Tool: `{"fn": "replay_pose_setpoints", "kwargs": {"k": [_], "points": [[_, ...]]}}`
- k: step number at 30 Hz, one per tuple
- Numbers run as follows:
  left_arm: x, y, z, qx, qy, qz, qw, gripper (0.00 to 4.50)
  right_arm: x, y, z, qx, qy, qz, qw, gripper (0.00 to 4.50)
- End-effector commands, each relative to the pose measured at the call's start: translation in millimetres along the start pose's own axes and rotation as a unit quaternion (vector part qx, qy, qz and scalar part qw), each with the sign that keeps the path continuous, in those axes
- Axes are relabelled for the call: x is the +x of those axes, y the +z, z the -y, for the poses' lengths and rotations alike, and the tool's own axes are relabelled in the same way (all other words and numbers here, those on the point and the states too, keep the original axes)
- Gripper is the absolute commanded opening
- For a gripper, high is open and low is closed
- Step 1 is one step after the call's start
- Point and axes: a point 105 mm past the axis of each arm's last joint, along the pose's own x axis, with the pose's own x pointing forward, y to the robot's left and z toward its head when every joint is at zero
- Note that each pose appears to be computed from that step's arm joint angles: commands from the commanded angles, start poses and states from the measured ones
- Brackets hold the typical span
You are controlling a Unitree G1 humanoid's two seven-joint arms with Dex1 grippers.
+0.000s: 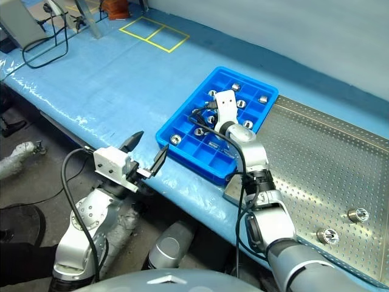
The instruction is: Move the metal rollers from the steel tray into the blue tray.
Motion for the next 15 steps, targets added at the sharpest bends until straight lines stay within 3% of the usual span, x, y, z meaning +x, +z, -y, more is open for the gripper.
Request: {"fn": "replay_pose_setpoints", "kwargs": {"k": [1, 10, 15], "points": [[3, 6, 5, -0.002, -0.011, 0.018, 1.000, 3.92, 1, 26, -13, -0.050, 0.068, -0.003, 0.996, 4.47], [10, 3, 9, -0.008, -0.014, 0.026, 1.000, 3.92, 0, 34, -12, -0.195, 0.159, -0.110, 0.961, 4.47], [10, 1, 7, -0.014, 0.000, 0.032, 0.999, 3.92, 7, 51, 1, -0.307, 0.146, -0.115, 0.933, 4.47]]}}
